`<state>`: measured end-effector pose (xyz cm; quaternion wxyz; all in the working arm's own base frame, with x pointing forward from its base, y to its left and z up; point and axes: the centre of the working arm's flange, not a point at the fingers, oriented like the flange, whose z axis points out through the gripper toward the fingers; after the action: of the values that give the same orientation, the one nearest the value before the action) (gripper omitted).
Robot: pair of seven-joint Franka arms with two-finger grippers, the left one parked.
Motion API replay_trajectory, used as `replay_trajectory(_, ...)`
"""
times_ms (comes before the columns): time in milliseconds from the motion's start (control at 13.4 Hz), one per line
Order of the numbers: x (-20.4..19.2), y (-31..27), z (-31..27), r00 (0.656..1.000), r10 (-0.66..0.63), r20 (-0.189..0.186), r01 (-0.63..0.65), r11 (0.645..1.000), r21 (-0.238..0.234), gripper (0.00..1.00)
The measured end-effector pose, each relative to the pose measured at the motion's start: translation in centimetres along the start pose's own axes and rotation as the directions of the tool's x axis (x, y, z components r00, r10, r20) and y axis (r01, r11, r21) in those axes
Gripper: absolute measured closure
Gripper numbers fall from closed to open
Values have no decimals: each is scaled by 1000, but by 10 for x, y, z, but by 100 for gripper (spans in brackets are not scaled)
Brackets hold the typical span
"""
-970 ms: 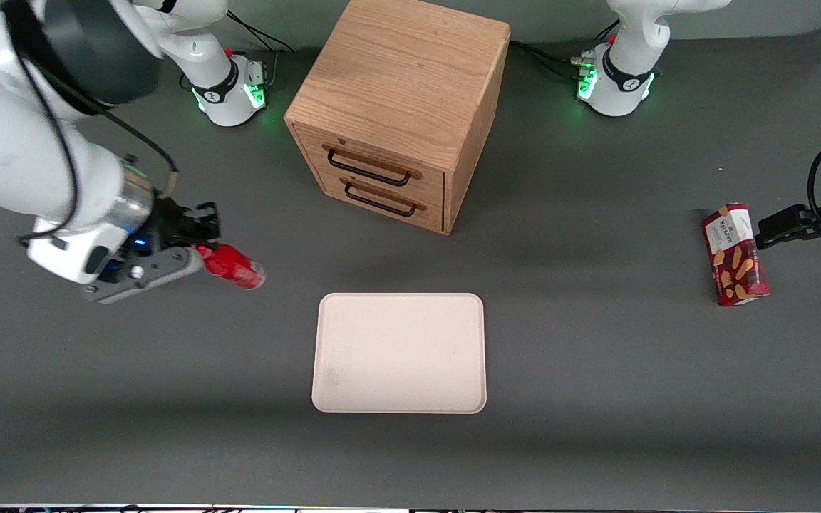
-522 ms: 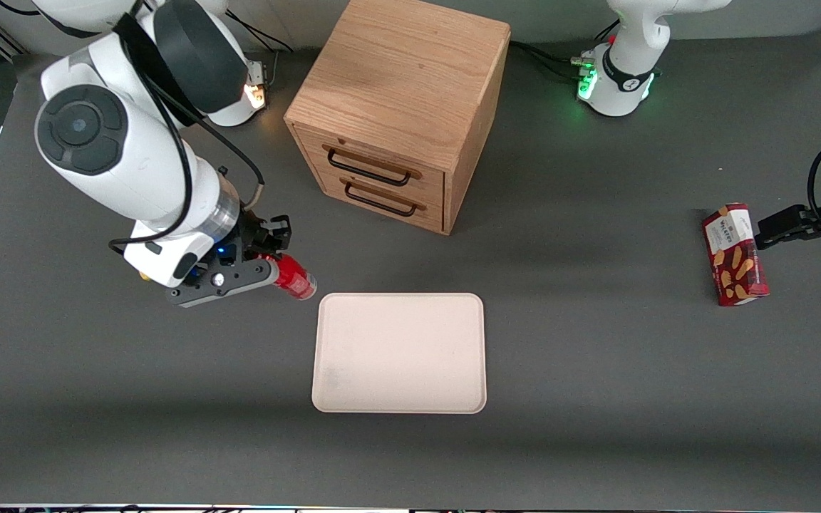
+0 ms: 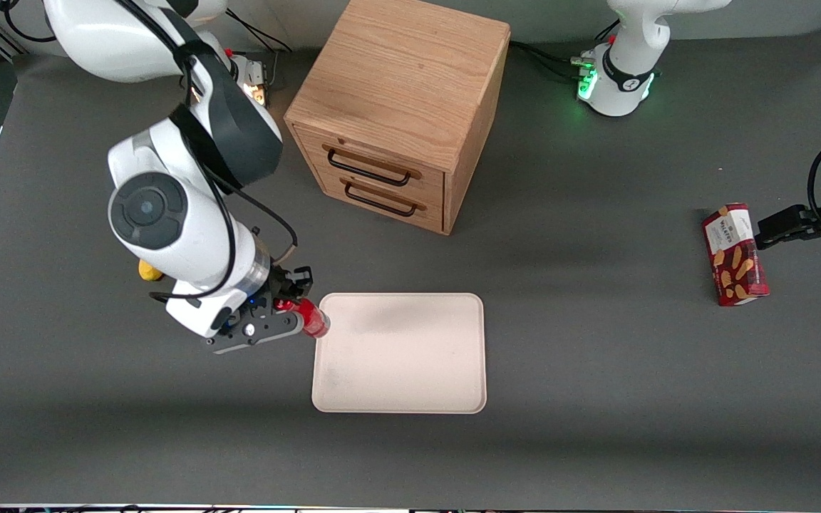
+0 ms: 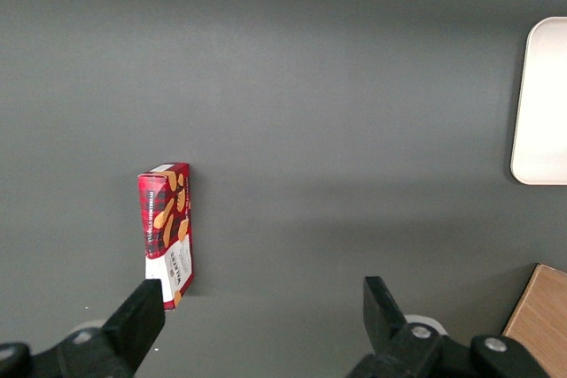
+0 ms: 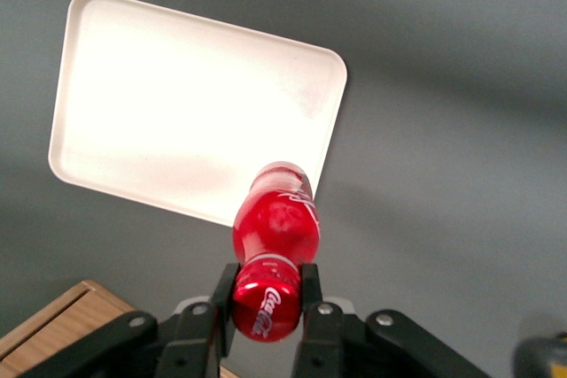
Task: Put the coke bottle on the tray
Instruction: 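Lower the bottle upright onto the tray and open the right gripper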
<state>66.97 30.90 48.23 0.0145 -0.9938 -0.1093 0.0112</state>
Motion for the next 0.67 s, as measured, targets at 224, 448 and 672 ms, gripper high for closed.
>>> replay_trajectory(224, 11, -3, 46, 1000, -3, 8, 3, 1000, 5, 68)
replay_trajectory(448, 14, -6, 77, 999, -8, 37, 8, 1000, 1, 68)
replay_trajectory(672, 17, -6, 98, 999, -9, 48, 9, 1000, -2, 68)
